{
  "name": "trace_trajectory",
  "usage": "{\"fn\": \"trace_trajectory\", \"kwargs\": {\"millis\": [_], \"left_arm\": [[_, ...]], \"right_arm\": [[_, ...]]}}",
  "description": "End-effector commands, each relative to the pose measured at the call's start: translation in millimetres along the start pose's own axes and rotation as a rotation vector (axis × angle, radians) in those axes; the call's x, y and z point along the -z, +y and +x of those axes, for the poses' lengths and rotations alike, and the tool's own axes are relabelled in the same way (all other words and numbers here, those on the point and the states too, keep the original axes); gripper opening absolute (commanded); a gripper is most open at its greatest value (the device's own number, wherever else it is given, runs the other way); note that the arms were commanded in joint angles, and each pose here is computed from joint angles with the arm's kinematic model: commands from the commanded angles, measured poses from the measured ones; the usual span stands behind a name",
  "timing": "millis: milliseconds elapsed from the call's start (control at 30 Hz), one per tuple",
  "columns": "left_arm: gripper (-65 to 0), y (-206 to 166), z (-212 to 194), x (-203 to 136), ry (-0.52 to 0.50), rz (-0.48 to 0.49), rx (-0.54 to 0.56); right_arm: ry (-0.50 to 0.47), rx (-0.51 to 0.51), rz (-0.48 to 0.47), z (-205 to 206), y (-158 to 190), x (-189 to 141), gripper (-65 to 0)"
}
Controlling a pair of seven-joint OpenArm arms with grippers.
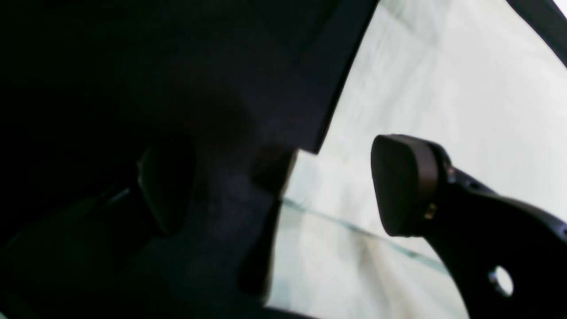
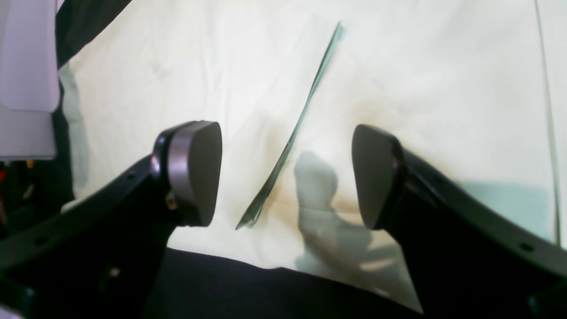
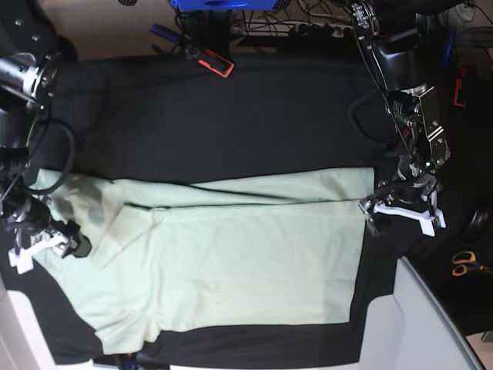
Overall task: Fold the T-shirt properly
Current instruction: 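Lay the folded edge flat and open both grippers, then raise both grippers away from the folded shirt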
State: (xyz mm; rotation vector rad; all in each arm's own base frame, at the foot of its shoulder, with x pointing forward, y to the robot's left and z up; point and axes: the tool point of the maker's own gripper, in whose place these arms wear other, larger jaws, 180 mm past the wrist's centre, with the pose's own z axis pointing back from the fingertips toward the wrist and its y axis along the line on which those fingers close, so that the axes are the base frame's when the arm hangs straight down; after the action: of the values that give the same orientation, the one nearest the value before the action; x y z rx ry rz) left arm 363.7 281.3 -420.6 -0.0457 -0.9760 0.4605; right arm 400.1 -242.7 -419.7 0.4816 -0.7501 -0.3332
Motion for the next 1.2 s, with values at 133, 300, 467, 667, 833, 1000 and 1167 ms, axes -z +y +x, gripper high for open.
{"fn": "trace_trajectory", "kwargs": {"millis": [133, 300, 467, 667, 833, 1000, 1167], "left_arm": [[-3.2, 1.0, 4.7, -25.1, -0.061, -0.013, 0.053], [-3.4, 32.6, -39.4, -55.0, 0.016, 0.035, 0.1], [-3.4, 51.5, -64.6, -71.8, 0.075, 0.06, 0.134], [-3.2, 55.8, -79.1, -74.2, 0.111, 0.066, 0.122], [-2.9, 42.5, -94.3, -71.4, 0.15, 0.031, 0.139], [-3.0, 14.9, -108.4, -67.8, 0.183, -0.039, 0.175], [-3.0, 8.2, -109.0, -66.6, 0.18, -0.048, 0.165]], "right_arm": [[-0.154, -0.046, 0.053, 25.5, 14.8, -30.5, -21.5], [-0.253, 0.198, 0.06, -6.0, -12.7, -68.2, -21.6], [-0.28, 0.454, -0.039, -50.4, -58.9, -94.0, -21.6], [-0.287, 0.603, -0.115, -87.0, -97.3, -107.5, -21.0], [-0.263, 0.652, -0.126, -94.9, -107.7, -100.9, -20.9], [-0.257, 0.669, -0.114, -94.6, -104.9, -93.8, -20.7], [-0.278, 0.664, -0.089, -79.2, -98.5, -88.0, -20.7]]}}
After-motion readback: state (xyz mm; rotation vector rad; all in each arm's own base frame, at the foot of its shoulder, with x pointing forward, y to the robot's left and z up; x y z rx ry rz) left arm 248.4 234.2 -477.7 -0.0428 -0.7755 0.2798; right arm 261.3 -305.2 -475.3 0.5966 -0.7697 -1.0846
